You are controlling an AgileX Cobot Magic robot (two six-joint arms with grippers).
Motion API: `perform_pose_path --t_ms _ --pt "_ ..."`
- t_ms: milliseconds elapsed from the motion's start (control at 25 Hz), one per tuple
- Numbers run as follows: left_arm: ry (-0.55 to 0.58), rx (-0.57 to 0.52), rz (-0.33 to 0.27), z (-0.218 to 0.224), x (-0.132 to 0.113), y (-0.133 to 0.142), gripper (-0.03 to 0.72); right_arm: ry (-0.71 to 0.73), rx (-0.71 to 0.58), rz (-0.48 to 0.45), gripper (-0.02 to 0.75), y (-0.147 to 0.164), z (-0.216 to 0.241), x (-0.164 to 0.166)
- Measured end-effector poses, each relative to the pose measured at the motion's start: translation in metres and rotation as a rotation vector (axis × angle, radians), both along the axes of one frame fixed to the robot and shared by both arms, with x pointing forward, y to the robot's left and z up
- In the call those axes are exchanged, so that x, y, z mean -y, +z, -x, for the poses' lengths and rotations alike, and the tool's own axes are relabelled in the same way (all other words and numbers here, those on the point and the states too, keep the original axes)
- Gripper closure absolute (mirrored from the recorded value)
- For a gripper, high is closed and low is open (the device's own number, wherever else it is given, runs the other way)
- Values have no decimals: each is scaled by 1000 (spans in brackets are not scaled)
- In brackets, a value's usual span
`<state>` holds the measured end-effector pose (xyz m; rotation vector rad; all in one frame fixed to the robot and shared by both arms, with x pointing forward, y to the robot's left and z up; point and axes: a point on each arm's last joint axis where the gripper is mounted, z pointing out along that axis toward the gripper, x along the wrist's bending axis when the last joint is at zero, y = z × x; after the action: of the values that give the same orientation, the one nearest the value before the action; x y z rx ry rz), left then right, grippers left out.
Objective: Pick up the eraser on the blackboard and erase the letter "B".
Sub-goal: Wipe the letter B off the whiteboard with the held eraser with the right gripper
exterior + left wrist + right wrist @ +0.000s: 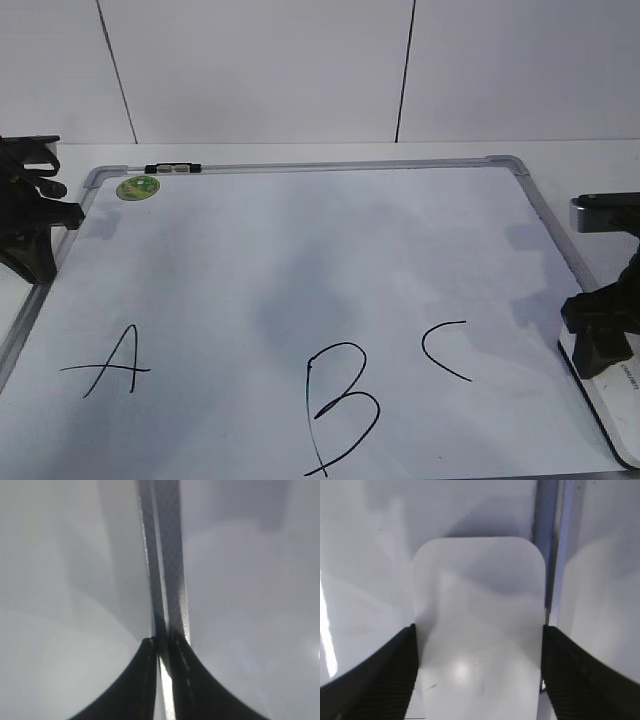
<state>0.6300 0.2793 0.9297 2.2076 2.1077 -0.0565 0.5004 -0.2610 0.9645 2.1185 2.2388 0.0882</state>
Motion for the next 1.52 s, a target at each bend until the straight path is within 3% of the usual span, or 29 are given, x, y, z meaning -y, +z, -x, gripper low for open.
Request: perform_pose_path --t_ms 320,720,1520 --pt "0 0 0 0 0 0 636 -22 -4 -12 73 0 0 -1" --pt "0 0 0 0 0 0 636 -25 -113 6 73 -9 5 0" --pt "-1 -10 0 1 0 0 636 -25 -130 8 169 -15 3 -1"
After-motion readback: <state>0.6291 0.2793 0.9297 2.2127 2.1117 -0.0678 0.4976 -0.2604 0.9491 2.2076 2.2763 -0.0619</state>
